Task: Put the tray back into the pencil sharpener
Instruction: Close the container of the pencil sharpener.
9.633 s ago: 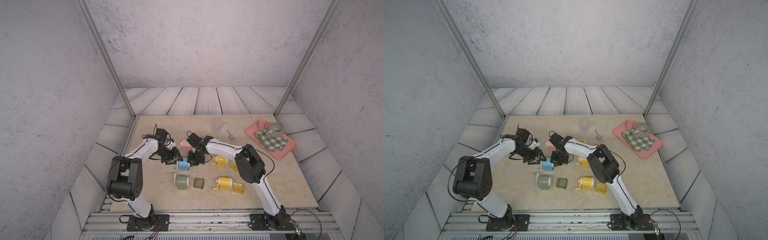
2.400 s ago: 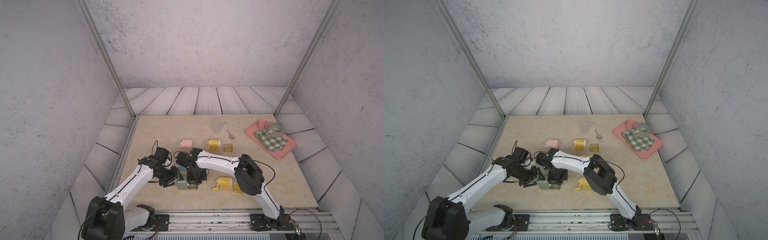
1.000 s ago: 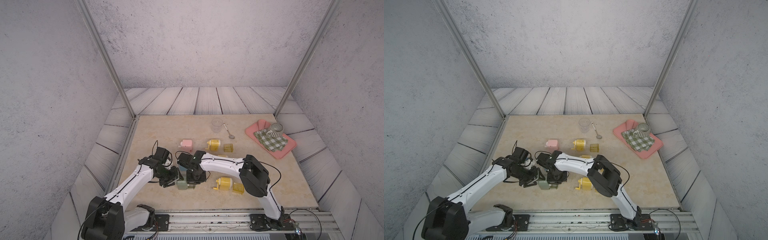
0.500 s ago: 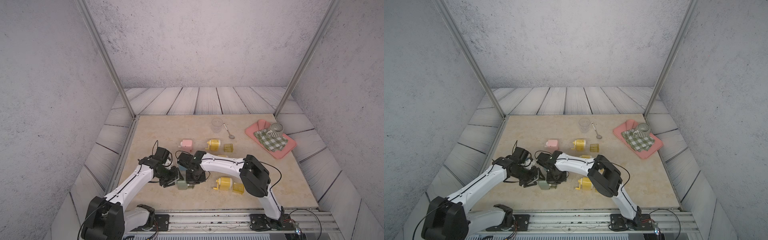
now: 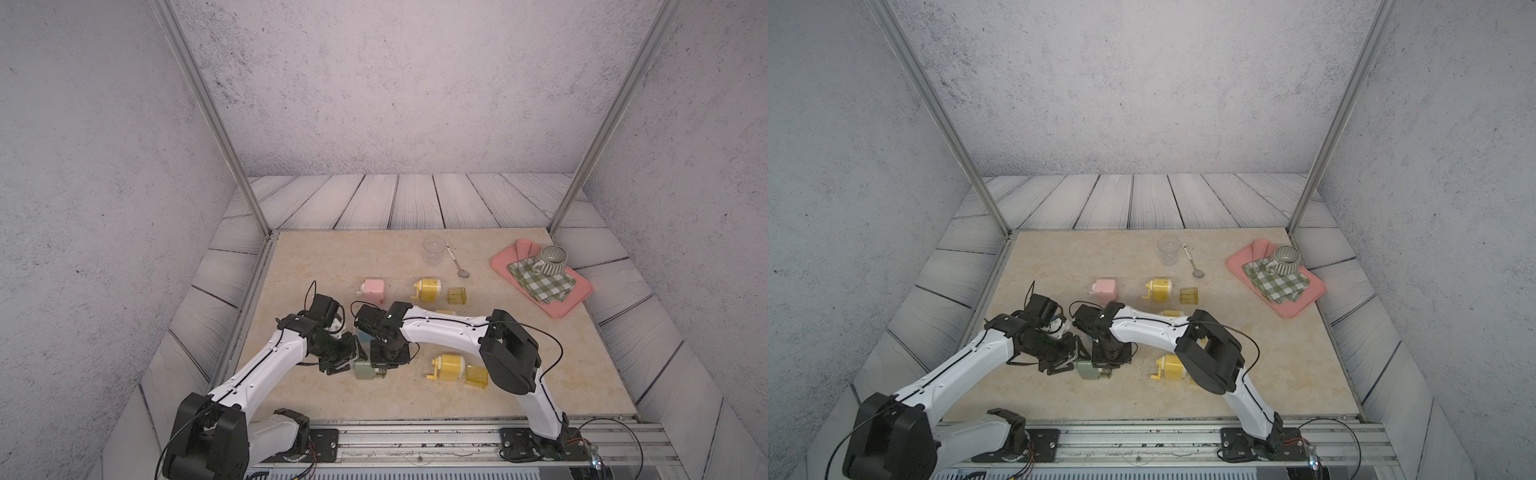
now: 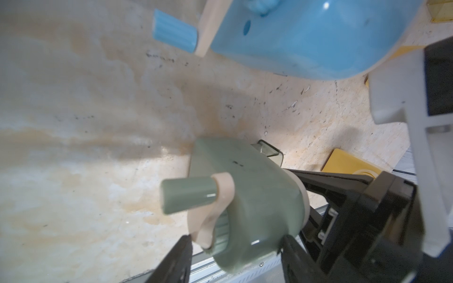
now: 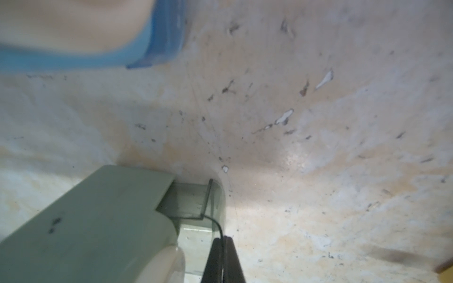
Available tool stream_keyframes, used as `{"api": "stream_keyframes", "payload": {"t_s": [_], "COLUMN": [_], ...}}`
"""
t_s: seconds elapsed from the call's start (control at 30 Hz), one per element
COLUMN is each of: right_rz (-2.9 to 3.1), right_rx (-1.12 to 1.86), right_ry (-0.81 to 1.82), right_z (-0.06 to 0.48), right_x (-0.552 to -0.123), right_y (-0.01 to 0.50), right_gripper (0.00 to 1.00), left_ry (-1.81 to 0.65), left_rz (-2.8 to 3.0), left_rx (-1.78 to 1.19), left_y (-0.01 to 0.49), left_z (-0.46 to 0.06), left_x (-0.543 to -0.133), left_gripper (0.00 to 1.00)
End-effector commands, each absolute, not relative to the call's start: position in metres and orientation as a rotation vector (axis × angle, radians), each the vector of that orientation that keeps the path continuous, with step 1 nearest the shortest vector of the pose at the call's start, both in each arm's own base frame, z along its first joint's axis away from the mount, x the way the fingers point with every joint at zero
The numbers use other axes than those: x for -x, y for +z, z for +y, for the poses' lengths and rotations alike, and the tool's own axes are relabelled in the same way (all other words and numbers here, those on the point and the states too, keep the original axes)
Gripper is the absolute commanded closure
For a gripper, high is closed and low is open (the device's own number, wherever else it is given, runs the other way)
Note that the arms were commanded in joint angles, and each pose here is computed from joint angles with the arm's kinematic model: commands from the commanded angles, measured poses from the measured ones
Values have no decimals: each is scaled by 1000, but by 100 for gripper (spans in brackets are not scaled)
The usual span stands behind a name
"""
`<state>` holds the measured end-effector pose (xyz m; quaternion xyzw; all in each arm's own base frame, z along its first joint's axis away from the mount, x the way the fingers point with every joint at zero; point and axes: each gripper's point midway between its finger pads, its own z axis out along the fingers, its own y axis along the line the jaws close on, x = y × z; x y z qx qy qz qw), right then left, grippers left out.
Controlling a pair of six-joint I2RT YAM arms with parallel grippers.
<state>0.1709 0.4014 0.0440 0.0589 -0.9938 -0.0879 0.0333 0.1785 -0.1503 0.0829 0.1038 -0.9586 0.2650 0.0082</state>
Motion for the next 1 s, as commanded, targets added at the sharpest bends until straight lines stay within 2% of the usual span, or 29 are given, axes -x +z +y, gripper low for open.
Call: {"api": "stream_keyframes", "payload": {"t_s": [0.0,0.37,0.67,0.97], "right_rz": [-3050,-3060,-3072,-3055], "right_rx": [-220,-213,-198,-200], "right_ry": [-402,-411,-416,-473], "right_z": [414,414,411,420], "right_x": [-168,-170,-174,-175], "right_y": [66,69,71,73], "right_gripper": [100,100,95,96], "left_ry": [750,748,741,738], "left_rz": [-2986,-2988,-2990,-2990], "left_rx": [-340,-341,-344,-345], "left_y": [75,75,74,74], "left_z": [-144,-144,-143,-143], "left_x": [-169,-170,-170,-170], "left_gripper": [40,40,40,41]}}
